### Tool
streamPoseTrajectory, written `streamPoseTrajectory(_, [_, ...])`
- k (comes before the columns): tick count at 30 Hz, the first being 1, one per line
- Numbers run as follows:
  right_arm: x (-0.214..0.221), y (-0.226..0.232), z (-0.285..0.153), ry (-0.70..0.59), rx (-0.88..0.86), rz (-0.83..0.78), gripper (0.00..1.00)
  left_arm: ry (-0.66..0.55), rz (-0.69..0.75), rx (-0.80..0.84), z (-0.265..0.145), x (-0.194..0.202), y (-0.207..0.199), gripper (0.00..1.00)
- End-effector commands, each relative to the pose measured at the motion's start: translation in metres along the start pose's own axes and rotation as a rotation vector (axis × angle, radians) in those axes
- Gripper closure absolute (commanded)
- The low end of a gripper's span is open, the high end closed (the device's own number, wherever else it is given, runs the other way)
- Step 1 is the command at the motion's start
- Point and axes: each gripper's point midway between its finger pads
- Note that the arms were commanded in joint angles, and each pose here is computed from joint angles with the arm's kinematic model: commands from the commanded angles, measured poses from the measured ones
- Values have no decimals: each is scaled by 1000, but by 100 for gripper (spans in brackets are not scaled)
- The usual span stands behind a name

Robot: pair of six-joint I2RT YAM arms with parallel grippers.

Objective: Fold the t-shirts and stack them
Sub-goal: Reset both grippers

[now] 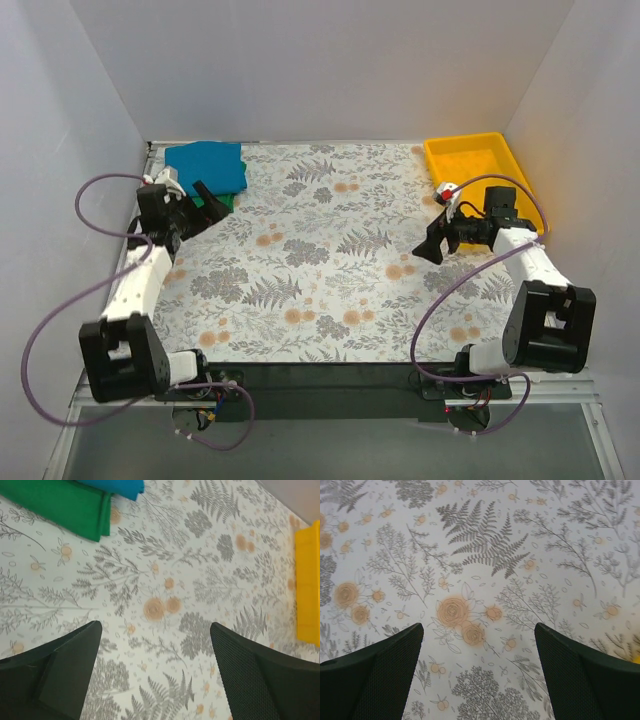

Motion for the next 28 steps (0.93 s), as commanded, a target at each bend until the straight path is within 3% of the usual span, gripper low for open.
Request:
streamPoseTrajectory(1, [-29, -20, -25, -10, 210, -109, 2, -163, 169, 110, -68, -21, -42, 10])
streamPoseTrajectory(6, [-46, -56, -79, -30, 625, -133, 2, -221, 194, 31, -92, -1, -30, 9])
streamPoseTrajectory(10, [-75, -56, -140, -237, 933, -77, 2, -223, 182, 69, -99, 13, -36, 9])
streamPoseTrajectory(12, [-70, -64, -169, -365, 1122, 67, 2, -229, 185, 78, -101, 18, -38, 9])
streamPoseTrajectory(14, [-72, -58, -182, -431, 1176, 123, 2, -237, 188, 83, -103, 24, -38, 9])
streamPoseTrajectory(18, [-56, -54, -186, -393, 1208, 170, 2, -241, 193, 89, -105, 29, -40, 9])
streamPoseTrajectory(24, [-50, -50, -189, -447, 1230, 225, 2, -244, 205, 92, -106, 30, -44, 9])
streamPoseTrajectory(28, [-51, -52, -183, -414, 1199, 178, 2, -242, 206, 90, -106, 30, -43, 9])
Point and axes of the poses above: each gripper's point midway between its finger pads, its own z axis out along the fingers, its own y axis along the line the jaws close on, x = y × z, and after that the axes turned 11 degrees about z, right-handed
